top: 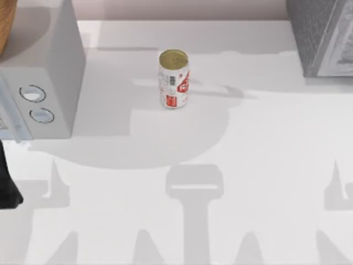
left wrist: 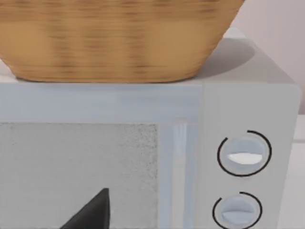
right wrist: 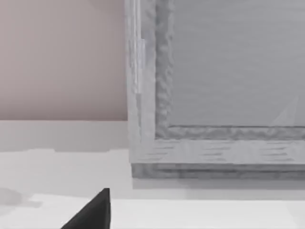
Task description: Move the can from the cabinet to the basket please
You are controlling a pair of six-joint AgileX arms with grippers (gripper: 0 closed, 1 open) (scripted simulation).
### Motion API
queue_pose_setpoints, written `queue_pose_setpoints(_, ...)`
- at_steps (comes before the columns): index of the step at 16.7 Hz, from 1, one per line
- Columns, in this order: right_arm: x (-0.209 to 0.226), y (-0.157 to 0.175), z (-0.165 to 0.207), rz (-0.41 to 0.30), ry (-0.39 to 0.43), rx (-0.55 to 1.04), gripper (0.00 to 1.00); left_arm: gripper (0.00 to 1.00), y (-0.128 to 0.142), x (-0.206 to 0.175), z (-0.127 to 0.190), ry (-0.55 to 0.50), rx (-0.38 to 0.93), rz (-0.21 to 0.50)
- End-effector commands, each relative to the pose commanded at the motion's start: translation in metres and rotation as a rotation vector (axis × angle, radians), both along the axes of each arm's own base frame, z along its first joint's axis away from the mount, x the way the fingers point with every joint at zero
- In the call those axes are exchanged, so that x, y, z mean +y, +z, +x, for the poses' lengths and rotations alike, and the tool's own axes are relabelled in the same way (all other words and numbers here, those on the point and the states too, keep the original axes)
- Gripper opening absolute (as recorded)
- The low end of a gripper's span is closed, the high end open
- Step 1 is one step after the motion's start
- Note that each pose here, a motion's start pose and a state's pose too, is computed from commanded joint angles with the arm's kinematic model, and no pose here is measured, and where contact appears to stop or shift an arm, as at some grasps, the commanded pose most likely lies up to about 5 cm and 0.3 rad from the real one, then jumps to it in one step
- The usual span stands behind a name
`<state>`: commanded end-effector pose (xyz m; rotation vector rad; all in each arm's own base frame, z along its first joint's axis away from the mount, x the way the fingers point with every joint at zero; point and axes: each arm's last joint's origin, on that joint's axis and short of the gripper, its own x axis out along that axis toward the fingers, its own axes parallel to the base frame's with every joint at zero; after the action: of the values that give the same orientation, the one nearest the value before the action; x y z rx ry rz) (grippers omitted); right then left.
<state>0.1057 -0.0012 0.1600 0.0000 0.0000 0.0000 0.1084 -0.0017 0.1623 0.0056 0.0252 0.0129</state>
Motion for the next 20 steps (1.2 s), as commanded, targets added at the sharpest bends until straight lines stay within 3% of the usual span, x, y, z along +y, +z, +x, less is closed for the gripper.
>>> queue_pose_setpoints(6, 0.0, 0.0, 0.0, 0.0, 0.0, 0.0, 1.0, 1.0, 0.032, -0.012, 0.026, -0.006, 0.061, -0.023)
queue_pose_setpoints(12, 0.0, 0.0, 0.0, 0.0, 0.0, 0.0, 1.0, 1.0, 0.065, -0.054, 0.094, -0.036, 0.091, -0.049)
queue_pose_setpoints(16, 0.0, 0.0, 0.0, 0.0, 0.0, 0.0, 1.0, 1.0, 0.058, -0.103, 0.147, -0.042, 0.11, -0.053)
queue_pose_setpoints(20, 0.0, 0.0, 0.0, 0.0, 0.0, 0.0, 1.0, 1.0, 0.02, -0.16, 0.188, -0.041, 0.139, -0.042)
